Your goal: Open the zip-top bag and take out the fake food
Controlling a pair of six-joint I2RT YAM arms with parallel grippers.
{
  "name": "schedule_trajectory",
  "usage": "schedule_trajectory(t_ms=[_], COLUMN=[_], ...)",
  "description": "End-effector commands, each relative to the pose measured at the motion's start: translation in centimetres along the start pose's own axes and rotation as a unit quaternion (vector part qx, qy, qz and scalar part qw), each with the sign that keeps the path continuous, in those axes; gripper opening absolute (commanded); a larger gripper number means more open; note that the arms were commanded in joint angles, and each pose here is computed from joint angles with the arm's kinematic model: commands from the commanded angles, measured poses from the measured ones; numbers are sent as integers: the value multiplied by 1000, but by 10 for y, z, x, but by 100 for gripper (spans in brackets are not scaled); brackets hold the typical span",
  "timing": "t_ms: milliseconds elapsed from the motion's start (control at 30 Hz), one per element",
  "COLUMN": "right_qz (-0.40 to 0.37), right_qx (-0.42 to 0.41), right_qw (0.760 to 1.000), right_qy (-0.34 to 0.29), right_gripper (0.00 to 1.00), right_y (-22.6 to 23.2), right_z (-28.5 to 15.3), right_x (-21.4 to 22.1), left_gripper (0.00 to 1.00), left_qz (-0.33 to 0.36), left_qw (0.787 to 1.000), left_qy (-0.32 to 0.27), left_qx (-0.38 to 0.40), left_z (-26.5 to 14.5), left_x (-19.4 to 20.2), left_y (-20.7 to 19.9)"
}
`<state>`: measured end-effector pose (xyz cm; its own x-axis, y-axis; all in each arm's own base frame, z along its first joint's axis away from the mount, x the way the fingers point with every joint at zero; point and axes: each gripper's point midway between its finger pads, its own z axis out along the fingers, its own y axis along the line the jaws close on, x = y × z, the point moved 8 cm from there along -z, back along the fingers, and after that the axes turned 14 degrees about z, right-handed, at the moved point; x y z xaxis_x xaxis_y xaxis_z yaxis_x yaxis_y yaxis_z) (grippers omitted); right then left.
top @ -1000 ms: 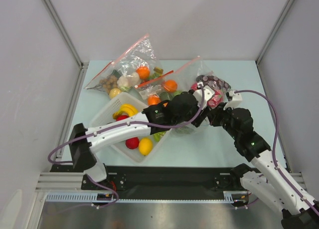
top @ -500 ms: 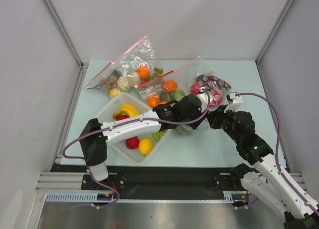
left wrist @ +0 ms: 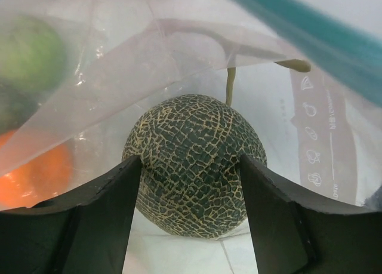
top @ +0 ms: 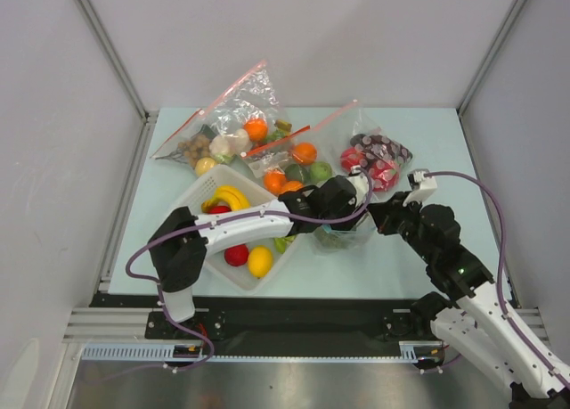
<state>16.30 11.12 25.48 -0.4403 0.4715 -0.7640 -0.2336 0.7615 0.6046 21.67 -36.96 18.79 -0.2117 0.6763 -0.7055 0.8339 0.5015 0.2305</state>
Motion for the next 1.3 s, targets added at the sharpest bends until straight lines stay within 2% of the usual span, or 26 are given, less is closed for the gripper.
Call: schedule_trajectory(t_ms=[0, 33, 67, 133, 167, 300, 633, 833, 933, 967, 1033, 1067, 1167, 1267], right_qz=[4, 5, 5, 4, 4, 4, 4, 3, 1, 0, 0, -1, -5, -8], right_qx=[-6, -4, -3, -3, -3, -1, 3, 4, 8, 12, 13, 15, 24, 27], right_qw=[1000, 1000, 1000, 1000, 1000, 1000, 1000, 1000, 1000, 1000, 1000, 1000, 1000, 999], right_qy=[-5, -5, -6, -7, -5, -3, -5, -8, -9, -10, -12, -14, -19, -22], right_gripper=[0, 0, 0, 0, 0, 0, 0, 0, 0, 0, 0, 0, 0, 0], right_y=[2, 1, 1, 1, 1, 0, -1, -1, -1, -2, -2, -2, -4, -3], right_z=[1, 1, 2, 2, 3, 5, 6, 6, 6, 6, 5, 5, 4, 3], right_x=[0, 0, 0, 1, 1, 2, 3, 1, 1, 1, 0, -1, -3, -6], left_gripper=[72, 72, 79, 84, 90, 100, 100, 100, 84, 65, 52, 37, 12, 16], left_qz=[-32, -39, -42, -50, -51, -55, -32, -6, 3, 5, 10, 9, 8, 11], left_qw=[999, 999, 999, 998, 998, 997, 996, 992, 990, 990, 991, 992, 995, 996], left_qy=[-10, -8, 0, 8, 13, 26, 69, 109, 124, 125, 117, 109, 80, 70], left_qx=[28, 27, 29, 40, 44, 46, 52, 70, 66, 61, 58, 57, 51, 52], left_z=[1, 0, 2, 4, 5, 9, -2, 5, 7, 7, 5, 1, -8, -14], left_x=[4, 5, 10, 15, 17, 24, 40, 65, 75, 76, 73, 69, 55, 44], left_y=[-7, -7, -8, -12, -13, -16, -26, -40, -44, -44, -44, -43, -38, -36])
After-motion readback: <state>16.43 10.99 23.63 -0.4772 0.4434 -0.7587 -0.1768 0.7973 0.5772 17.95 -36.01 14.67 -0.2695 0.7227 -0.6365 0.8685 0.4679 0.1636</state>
